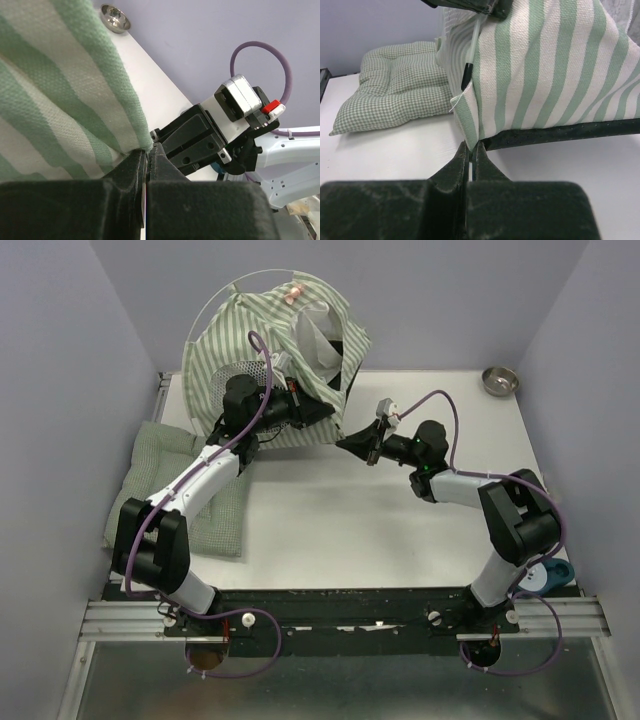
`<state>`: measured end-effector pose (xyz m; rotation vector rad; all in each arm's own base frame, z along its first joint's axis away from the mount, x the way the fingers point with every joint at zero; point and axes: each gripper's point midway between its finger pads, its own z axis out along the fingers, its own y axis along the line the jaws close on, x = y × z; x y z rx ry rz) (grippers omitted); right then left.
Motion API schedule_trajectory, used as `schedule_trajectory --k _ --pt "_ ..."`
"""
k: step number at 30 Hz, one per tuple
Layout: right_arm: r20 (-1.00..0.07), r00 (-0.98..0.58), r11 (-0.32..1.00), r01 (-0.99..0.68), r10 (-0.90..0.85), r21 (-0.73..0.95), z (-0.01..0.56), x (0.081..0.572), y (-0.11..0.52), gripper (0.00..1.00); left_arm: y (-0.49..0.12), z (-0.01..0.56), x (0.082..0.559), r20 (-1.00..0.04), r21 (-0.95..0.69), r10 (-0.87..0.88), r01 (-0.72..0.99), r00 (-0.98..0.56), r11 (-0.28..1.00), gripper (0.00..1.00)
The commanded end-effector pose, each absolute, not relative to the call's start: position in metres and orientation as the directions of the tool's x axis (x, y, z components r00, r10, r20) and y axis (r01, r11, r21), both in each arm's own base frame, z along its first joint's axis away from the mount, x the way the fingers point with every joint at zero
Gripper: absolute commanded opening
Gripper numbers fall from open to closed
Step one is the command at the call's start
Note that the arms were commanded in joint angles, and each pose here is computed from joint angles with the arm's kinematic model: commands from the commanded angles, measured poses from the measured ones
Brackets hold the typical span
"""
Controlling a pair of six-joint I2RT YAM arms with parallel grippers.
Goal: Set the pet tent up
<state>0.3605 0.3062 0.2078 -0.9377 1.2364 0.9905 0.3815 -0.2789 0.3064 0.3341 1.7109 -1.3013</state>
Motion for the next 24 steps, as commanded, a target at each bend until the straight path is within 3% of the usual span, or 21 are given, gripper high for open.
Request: schedule_trajectory --k 1,24 --pt "-0.989 0.106 0.244 -0.967 0.104 -0.078 0.224 0.344 0.312 0.01 -0.266 0.304 0.405 -0.814 -0.58 -0.326 0.648 -0.48 0.495 0.0" --pt "-0.984 0.163 0.231 -0.963 0.078 -0.141 0.218 0.337 0.317 0.01 -0.267 0.291 0.402 -0.809 -0.582 -0.294 0.626 -0.509 0.519 0.0"
